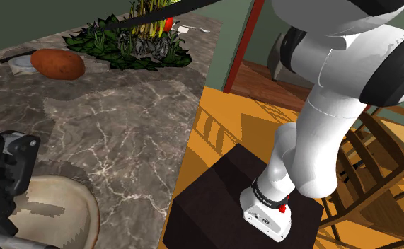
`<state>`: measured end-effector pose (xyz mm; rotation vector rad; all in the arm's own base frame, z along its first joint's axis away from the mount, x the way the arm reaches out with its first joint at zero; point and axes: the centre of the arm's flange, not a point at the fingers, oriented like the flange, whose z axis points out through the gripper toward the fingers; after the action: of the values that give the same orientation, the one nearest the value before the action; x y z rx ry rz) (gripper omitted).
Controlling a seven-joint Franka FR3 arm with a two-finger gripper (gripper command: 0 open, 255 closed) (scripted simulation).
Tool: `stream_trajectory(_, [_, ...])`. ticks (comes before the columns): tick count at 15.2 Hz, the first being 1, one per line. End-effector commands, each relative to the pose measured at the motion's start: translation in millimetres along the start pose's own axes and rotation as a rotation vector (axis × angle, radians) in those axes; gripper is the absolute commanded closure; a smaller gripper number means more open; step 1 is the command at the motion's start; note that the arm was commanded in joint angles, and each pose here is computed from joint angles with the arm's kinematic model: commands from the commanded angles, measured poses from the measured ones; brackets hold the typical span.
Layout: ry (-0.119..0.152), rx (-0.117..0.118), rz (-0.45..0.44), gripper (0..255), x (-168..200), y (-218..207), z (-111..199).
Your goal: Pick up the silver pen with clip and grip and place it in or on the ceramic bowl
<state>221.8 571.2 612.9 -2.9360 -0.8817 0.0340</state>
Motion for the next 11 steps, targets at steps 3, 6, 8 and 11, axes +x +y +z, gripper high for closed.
stream_trajectory(3, [0.0,0.0,0.0,255,-0.5,1.6,5.4])
stream_trajectory(6, [0.0,0.0,0.0,255,-0.5,1.6,5.4])
stream_trajectory(8, [0.0,0.0,0.0,255,-0.5,1.5,5.3])
stream_trajectory(11, [0.0,0.0,0.0,0,-0.5,1.5,5.3])
